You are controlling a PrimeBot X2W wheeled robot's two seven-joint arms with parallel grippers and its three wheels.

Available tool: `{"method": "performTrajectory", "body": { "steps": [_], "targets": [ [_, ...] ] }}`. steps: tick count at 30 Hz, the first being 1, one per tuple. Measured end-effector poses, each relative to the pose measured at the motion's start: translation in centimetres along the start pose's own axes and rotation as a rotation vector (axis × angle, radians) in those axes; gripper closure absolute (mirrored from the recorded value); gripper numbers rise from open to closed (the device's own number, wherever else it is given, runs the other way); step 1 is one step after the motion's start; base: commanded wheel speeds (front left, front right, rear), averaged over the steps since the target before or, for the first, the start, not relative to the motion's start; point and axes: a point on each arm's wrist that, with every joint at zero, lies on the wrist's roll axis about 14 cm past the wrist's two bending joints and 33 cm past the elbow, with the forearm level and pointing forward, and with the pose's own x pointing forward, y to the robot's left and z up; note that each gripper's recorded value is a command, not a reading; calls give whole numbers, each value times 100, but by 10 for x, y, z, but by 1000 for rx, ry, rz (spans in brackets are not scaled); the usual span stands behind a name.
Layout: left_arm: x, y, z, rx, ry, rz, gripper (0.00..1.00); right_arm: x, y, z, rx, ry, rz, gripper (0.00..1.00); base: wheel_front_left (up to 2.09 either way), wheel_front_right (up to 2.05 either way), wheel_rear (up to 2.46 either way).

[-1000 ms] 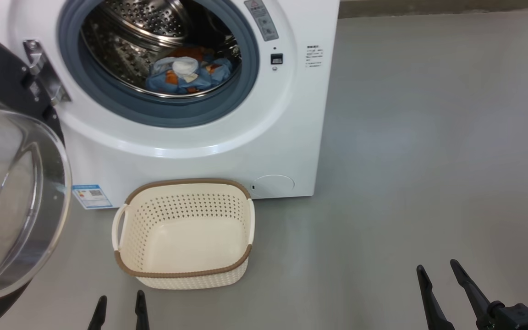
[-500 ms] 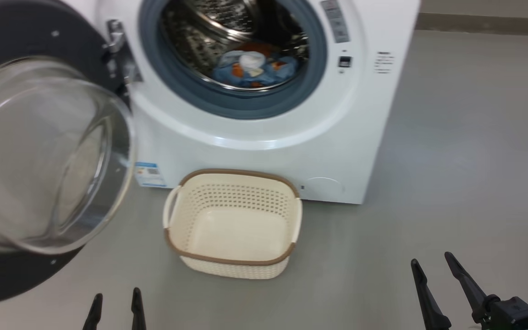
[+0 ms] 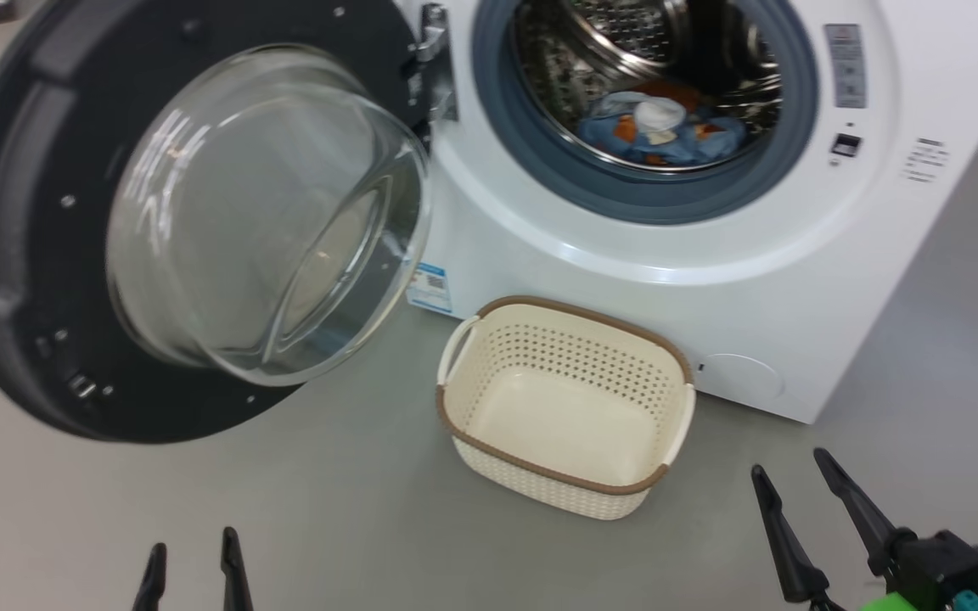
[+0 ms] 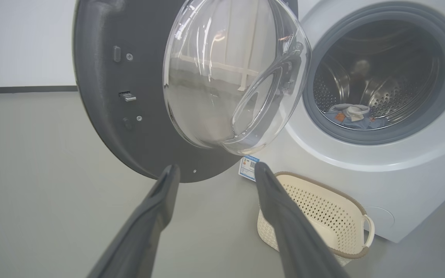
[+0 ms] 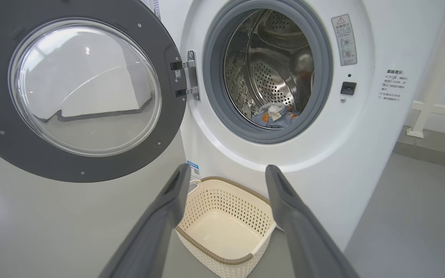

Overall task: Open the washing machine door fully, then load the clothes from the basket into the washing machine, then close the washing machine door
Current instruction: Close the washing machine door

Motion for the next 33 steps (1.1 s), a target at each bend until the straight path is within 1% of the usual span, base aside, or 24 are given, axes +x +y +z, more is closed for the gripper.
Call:
{"method": "performTrajectory", "body": {
  "steps": [2,6,10,14,15,16,17,20,24,26,27,30,33],
  "targets": [
    [-3,11,5,-1,-14,46,0,11,13,1,-1,-5,52,0,0,0,0],
    [-8,26,11,-9,-26,115,0,29,28,1,-2,-14,121,0,0,0,0],
    [-12,35,11,-4,-17,163,0,36,36,-8,3,7,161,0,0,0,0],
    [-15,41,11,-22,-12,196,0,40,40,-11,5,11,182,0,0,0,0],
    [-16,43,11,-37,-10,209,46,41,40,-11,6,12,185,0,0,0,0],
    [-16,47,11,-60,-10,228,75,41,41,-12,6,13,187,0,0,0,0],
    [-17,52,12,-88,-13,249,100,41,41,-12,5,15,188,0,0,0,0],
    [-19,80,18,-188,-35,348,100,41,40,-12,4,15,188,0,0,0,0],
    [-30,132,20,-300,-72,475,100,40,40,-11,10,11,177,0,0,0,0],
    [-39,162,21,-322,-100,544,100,39,40,-10,14,10,171,0,0,0,0],
    [-43,187,27,-364,-151,590,100,37,39,-10,17,11,163,0,0,0,0],
    [-47,219,34,-409,-231,654,100,32,38,-12,23,21,152,0,0,0,0],
    [-51,247,27,-471,-258,733,100,26,37,-15,25,33,144,0,0,0,0]
  ]
}}
